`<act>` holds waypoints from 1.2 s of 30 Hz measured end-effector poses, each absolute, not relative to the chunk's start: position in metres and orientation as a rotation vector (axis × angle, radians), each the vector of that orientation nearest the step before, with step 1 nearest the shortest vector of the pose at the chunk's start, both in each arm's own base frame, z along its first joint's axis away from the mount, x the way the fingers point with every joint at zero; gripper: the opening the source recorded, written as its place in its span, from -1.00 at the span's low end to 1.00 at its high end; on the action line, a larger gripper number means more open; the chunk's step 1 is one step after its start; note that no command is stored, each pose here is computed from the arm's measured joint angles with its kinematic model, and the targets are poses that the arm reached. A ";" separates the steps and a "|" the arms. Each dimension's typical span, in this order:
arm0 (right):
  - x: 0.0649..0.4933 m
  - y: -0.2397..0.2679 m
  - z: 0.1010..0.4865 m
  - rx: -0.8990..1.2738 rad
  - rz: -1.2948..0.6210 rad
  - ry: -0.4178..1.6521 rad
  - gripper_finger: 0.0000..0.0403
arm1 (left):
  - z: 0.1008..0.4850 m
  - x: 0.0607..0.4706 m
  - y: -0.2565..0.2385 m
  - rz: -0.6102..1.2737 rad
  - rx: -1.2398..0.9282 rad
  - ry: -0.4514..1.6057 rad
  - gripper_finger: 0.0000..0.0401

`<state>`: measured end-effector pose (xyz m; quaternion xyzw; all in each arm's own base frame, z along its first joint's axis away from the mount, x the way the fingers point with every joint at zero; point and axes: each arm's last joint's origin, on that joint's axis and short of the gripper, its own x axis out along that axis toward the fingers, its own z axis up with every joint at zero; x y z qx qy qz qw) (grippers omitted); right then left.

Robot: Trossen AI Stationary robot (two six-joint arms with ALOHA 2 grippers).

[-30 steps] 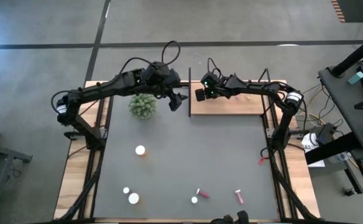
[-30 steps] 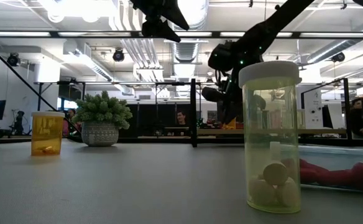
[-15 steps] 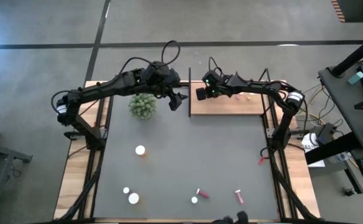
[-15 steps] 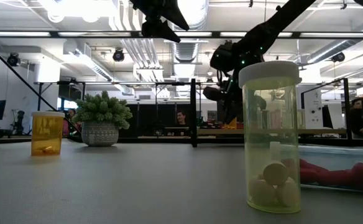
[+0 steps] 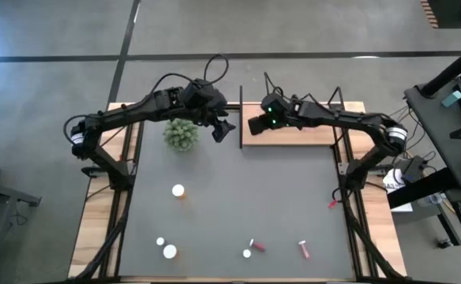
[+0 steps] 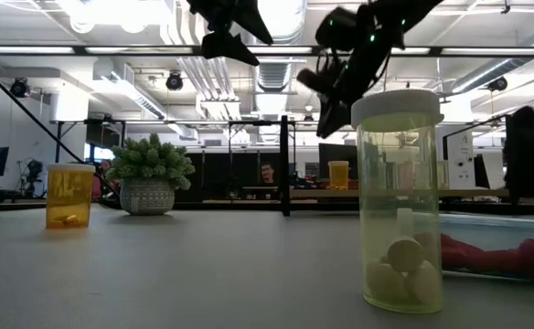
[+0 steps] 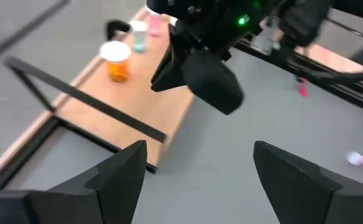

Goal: Pick and place medicine bottles onto shelf by color
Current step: Put the right blue pill bottle on the shelf aligned with the other blue pill bottle

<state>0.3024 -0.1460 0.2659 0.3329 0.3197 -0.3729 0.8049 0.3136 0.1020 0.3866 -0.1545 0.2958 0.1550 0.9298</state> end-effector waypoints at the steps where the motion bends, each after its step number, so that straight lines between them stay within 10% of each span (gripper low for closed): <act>1: 0.303 -0.138 0.269 0.704 -0.779 0.690 -0.79 | 0.386 0.314 0.099 0.293 -0.321 0.609 0.39; 36: 0.300 0.077 0.290 0.433 -0.289 0.809 -0.79 | 0.319 0.314 -0.133 -0.133 -0.895 0.807 0.39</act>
